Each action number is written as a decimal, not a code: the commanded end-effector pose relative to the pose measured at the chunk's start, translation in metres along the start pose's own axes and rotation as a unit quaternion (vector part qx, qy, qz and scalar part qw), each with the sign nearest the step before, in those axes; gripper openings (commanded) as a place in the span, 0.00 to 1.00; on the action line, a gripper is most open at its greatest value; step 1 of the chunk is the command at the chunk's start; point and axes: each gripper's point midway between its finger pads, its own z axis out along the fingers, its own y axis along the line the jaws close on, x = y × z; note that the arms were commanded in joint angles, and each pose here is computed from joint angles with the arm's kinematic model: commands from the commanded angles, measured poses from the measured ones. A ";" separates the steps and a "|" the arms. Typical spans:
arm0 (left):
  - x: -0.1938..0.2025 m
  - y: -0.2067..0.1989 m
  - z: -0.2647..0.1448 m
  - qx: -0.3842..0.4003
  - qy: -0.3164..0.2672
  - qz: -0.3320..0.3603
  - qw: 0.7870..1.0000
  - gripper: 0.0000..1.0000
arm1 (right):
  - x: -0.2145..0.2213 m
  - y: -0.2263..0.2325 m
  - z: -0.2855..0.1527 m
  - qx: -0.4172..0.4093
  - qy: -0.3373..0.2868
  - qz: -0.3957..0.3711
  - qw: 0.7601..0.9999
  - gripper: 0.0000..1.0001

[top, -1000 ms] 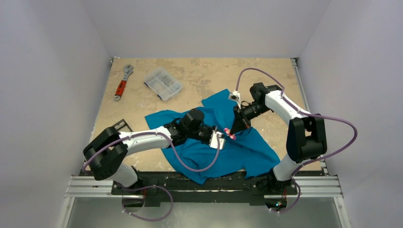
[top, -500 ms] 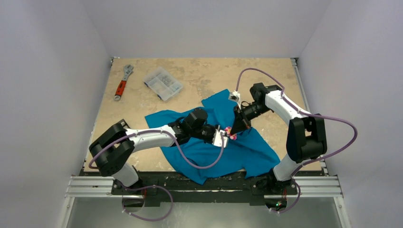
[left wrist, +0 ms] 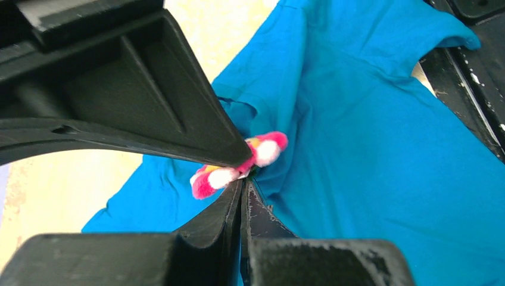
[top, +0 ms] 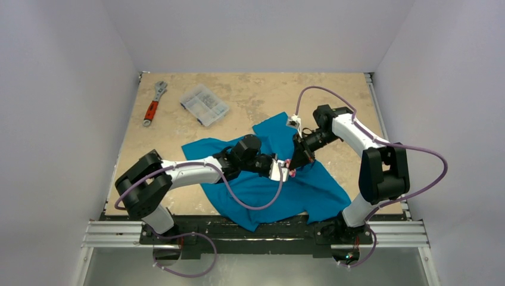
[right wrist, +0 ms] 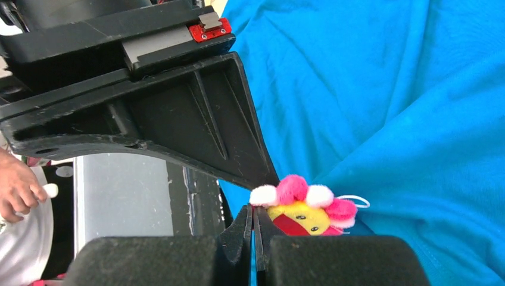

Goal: Remove the brooch from the garment

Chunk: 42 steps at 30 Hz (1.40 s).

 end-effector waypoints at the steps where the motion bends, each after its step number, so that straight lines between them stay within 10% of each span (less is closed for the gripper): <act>1: -0.036 0.028 0.002 -0.033 -0.050 0.025 0.998 0.00 | -0.007 0.010 0.000 -0.012 -0.012 -0.007 1.000 0.00; 7: -0.033 0.013 -0.026 -0.024 -0.043 0.032 0.998 0.05 | -0.014 0.004 -0.005 0.004 -0.004 -0.028 1.000 0.00; 13: -0.023 0.011 -0.056 -0.023 -0.028 0.029 0.999 0.34 | -0.016 0.002 -0.005 0.003 -0.007 -0.031 0.999 0.00; 42: -0.016 -0.002 0.002 -0.009 -0.019 0.089 0.996 0.37 | -0.017 0.005 -0.004 -0.015 -0.004 -0.018 1.000 0.00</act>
